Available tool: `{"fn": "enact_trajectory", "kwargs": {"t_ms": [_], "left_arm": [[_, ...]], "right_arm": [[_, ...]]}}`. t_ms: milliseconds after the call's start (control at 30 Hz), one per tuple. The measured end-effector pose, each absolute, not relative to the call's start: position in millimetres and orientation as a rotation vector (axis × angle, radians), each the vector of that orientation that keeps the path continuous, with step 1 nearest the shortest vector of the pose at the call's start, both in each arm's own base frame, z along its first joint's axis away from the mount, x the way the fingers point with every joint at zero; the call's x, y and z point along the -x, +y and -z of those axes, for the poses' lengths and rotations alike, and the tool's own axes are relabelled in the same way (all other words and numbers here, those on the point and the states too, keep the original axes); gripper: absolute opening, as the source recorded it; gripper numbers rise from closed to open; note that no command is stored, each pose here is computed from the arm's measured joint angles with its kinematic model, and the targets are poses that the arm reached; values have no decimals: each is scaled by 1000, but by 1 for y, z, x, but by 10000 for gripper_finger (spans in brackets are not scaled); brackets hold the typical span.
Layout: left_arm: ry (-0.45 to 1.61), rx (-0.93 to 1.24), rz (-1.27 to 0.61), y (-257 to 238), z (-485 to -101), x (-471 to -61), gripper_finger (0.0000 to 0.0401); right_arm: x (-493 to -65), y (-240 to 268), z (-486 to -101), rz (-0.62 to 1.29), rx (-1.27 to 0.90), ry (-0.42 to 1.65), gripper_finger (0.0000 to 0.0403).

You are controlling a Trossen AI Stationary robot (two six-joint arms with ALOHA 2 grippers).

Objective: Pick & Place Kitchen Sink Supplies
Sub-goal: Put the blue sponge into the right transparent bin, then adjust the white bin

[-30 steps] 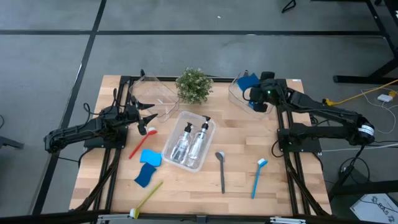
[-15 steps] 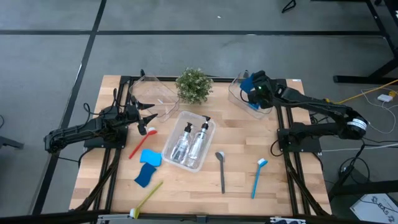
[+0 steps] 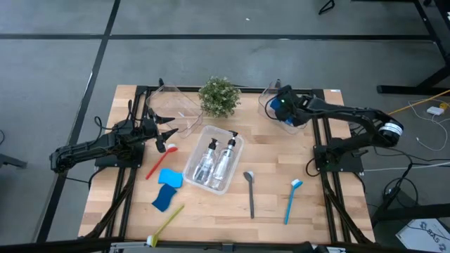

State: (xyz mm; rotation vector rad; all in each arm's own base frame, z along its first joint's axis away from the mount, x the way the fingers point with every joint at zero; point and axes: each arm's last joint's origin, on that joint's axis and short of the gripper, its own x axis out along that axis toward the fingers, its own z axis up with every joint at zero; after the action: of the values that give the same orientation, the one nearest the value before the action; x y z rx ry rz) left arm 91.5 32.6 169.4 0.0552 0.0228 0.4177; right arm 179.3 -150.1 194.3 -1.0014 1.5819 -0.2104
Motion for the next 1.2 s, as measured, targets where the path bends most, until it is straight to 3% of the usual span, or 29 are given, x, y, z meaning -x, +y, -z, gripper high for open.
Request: {"fn": "enact_trajectory", "kwargs": {"t_ms": [267, 467, 967, 1200], "left_arm": [[23, -55, -417, 33, -169, -91, 226], [23, -55, -417, 33, -169, -91, 226], [23, -55, -418, 33, -169, -91, 226], [23, -55, -417, 33, -169, -91, 226]], "right_arm": [[-187, -154, -176, 125, 976, 1595, 2], [-194, -162, -170, 174, 976, 1564, 12], [-195, -163, -172, 286, 905, 1543, 118], [-190, -159, -193, 407, 905, 1467, 152]]}}
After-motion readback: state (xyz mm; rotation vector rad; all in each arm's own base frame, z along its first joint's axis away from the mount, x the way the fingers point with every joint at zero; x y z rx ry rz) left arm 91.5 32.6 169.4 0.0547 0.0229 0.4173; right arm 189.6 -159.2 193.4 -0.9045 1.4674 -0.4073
